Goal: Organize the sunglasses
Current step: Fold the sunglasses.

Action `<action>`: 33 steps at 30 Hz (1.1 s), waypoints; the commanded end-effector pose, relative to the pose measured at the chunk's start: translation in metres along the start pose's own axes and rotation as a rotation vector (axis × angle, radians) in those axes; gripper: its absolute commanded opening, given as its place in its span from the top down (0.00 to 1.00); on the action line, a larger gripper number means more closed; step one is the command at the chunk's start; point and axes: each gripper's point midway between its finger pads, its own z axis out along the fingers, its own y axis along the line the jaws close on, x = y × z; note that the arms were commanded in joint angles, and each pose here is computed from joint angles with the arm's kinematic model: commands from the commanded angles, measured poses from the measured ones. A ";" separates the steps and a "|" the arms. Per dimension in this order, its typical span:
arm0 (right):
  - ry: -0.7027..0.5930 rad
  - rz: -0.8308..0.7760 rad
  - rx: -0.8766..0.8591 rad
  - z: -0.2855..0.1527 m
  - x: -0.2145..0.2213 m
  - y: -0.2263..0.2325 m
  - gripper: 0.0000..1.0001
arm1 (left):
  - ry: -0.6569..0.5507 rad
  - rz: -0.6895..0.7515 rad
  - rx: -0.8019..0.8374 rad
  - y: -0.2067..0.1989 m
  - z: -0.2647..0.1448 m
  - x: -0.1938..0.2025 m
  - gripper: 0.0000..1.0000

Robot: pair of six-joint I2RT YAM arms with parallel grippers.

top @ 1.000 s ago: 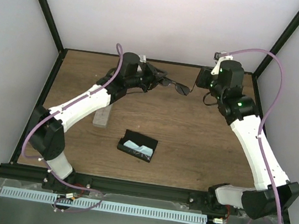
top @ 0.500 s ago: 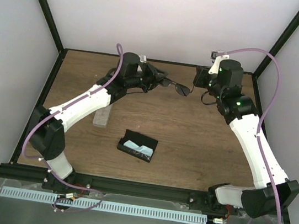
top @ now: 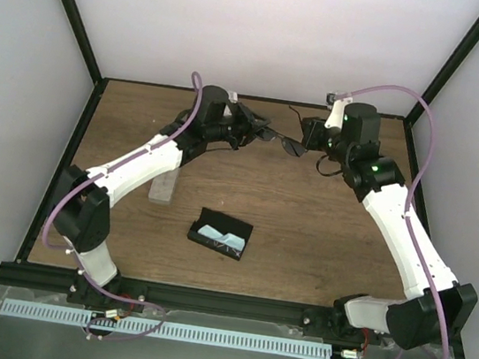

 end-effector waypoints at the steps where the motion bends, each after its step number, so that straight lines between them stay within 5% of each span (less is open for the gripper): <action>1: 0.036 0.000 -0.068 0.006 0.010 0.013 0.99 | 0.015 0.010 0.071 -0.025 0.000 0.000 0.84; 8: 0.080 0.001 -0.125 0.015 0.019 0.021 0.98 | 0.019 0.016 0.087 -0.031 -0.001 0.000 0.84; 13: -0.027 0.065 -0.075 -0.005 -0.011 0.015 0.97 | 0.002 0.022 0.094 -0.030 0.000 -0.005 0.84; 17: -0.121 0.163 -0.085 -0.035 -0.039 0.005 0.87 | -0.003 0.031 0.097 -0.029 0.002 -0.007 0.84; 25: -0.086 0.494 -0.126 -0.055 -0.022 -0.039 0.46 | -0.055 0.051 0.147 -0.035 -0.008 -0.016 0.85; 31: 0.015 0.664 -0.278 -0.049 0.010 -0.024 0.46 | -0.114 0.055 0.238 -0.053 -0.023 -0.025 0.85; 33: 0.033 0.729 -0.329 -0.049 0.014 -0.019 0.37 | -0.136 0.076 0.260 -0.060 -0.027 -0.027 0.85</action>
